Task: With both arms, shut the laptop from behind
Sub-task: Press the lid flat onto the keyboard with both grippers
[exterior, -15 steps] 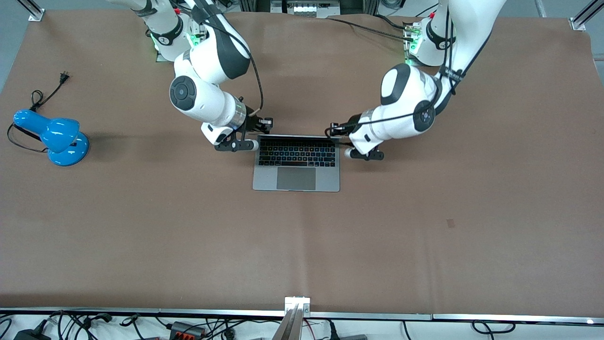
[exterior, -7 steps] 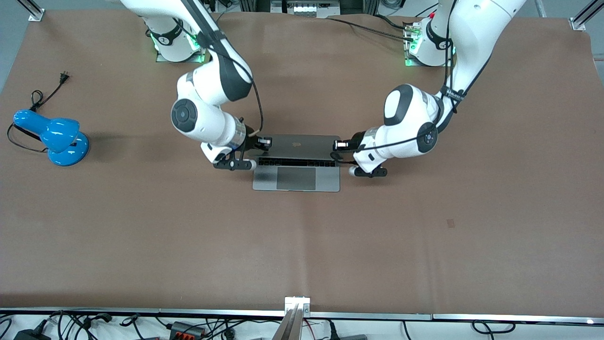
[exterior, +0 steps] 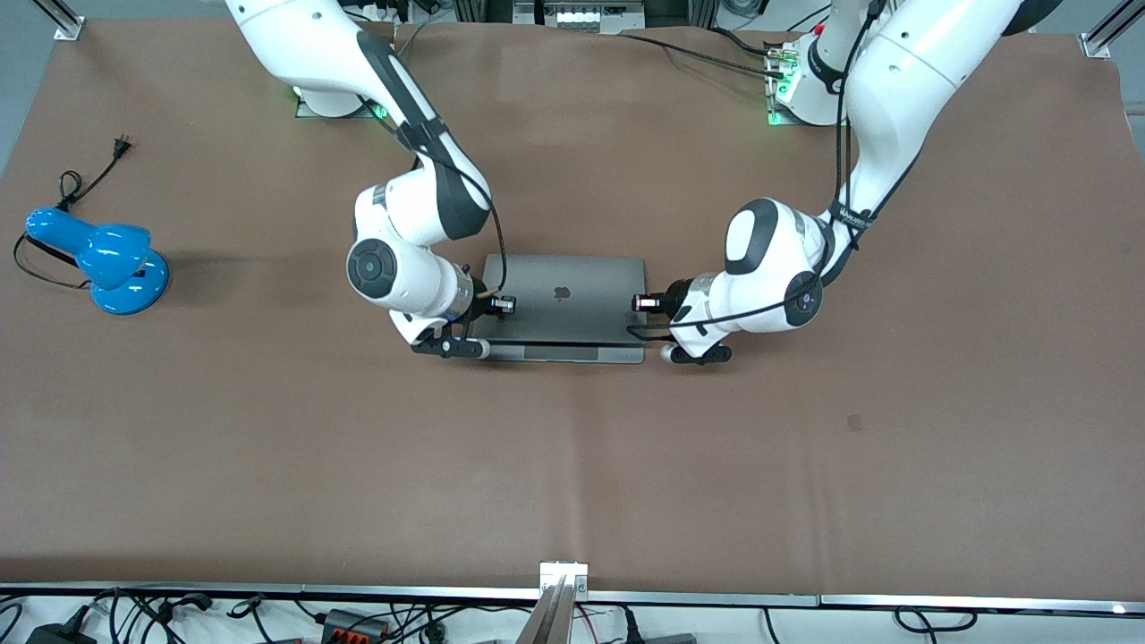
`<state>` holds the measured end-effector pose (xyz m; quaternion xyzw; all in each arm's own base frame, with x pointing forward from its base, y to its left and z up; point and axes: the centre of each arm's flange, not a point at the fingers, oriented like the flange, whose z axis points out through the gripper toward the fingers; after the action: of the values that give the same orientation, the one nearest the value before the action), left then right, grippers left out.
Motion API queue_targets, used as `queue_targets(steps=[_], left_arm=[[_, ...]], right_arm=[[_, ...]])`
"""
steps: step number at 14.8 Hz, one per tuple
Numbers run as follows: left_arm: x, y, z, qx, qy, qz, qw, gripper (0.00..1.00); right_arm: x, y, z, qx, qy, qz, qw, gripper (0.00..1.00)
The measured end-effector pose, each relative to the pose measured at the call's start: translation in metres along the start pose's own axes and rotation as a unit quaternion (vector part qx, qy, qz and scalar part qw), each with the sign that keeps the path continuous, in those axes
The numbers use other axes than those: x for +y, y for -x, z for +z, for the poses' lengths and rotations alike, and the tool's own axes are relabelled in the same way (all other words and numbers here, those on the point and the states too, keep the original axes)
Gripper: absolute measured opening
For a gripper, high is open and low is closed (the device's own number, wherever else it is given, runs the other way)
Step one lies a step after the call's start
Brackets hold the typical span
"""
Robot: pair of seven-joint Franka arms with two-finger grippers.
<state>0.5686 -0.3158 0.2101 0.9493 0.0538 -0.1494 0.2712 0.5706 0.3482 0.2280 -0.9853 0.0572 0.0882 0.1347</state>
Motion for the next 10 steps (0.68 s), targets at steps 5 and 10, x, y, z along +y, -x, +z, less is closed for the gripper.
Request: queue_targets(steps=[5, 10], left_arm=[[-0.009, -0.008, 0.015, 0.010, -0.008, 0.005, 1.000, 0.01], [-0.021, -0.014, 0.036, 0.020, -0.016, 0.009, 1.000, 0.01]], right_arm=[[0.005, -0.005, 0.023, 0.001, 0.009, 0.002, 1.000, 0.01], [0.010, -0.007, 0.038, -0.002, 0.015, 0.005, 1.000, 0.01]])
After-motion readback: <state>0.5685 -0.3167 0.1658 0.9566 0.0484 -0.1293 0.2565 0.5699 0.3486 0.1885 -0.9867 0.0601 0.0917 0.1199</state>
